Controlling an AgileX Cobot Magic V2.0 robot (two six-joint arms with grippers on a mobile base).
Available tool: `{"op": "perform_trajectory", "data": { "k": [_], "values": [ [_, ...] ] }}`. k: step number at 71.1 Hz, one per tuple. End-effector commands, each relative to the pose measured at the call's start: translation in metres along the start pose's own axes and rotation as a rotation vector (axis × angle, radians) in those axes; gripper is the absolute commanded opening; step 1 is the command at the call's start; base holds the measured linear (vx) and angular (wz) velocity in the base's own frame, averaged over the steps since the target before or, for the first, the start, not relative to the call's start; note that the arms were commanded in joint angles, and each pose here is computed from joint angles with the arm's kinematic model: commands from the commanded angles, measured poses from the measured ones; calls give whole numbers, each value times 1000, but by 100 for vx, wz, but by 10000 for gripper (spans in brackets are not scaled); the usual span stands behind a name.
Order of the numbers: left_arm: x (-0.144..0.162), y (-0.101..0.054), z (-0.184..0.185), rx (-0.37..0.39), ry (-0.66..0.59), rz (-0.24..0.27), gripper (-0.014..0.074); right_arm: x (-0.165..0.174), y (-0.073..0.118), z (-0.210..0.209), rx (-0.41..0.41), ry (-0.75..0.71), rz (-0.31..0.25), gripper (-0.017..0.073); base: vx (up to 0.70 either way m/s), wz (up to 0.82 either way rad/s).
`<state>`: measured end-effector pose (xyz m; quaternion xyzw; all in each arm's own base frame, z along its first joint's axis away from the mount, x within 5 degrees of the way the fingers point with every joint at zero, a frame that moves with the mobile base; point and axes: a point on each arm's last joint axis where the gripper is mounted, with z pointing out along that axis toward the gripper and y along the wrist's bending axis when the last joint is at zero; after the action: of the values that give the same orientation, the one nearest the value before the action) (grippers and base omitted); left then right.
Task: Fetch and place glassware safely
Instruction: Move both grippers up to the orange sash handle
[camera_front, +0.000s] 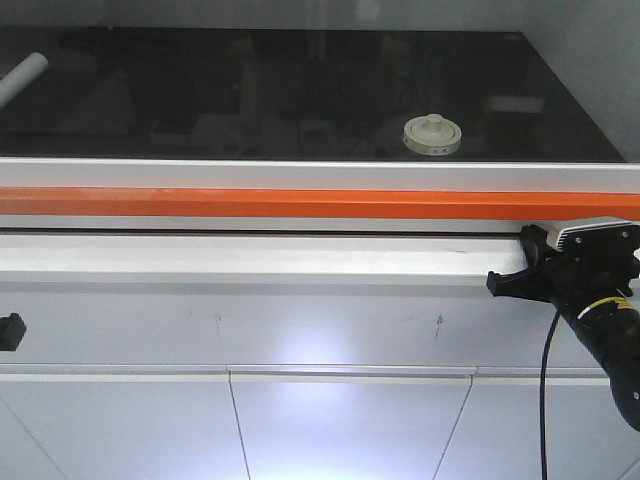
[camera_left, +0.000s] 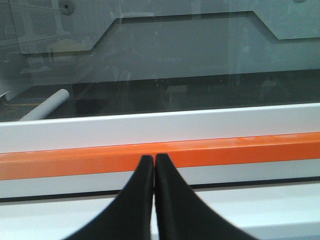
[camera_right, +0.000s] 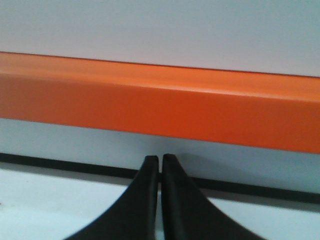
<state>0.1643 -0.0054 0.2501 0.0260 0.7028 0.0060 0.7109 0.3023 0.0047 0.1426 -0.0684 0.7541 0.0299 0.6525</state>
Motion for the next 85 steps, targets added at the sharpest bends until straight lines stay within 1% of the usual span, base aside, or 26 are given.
{"op": "perform_trajectory", "data": {
  "k": [1,16,35,40,44,50,62,71,85],
  "values": [
    [-15,1,3,-11,-103,-2,-7,-25,-2,4,5,-147,-21,-1,0,0],
    [4,0,21,-8,-35,1,-7,-31,-3,7,11,-184,-21,-1,0,0],
    [27,-1,60,-7,-18,6,-7,-31,-4,7,16,-183,-18,-1,0,0],
    [29,-2,72,5,-25,15,-7,-31,-4,7,16,-183,-18,-1,0,0],
    [31,-4,83,29,-22,31,-7,-31,-4,7,16,-183,-18,-1,0,0],
    [37,-7,99,55,2,48,-7,-31,-4,7,16,-183,-18,-1,0,0],
    [53,-8,114,58,53,19,-7,-31,-4,7,16,-183,-18,-1,0,0],
    [61,-8,121,59,55,18,-7,-31,-4,7,17,-183,-17,-1,0,0],
    [64,-9,137,59,43,17,-7,-31,-4,7,17,-183,-17,-1,0,0]
  ]
}}
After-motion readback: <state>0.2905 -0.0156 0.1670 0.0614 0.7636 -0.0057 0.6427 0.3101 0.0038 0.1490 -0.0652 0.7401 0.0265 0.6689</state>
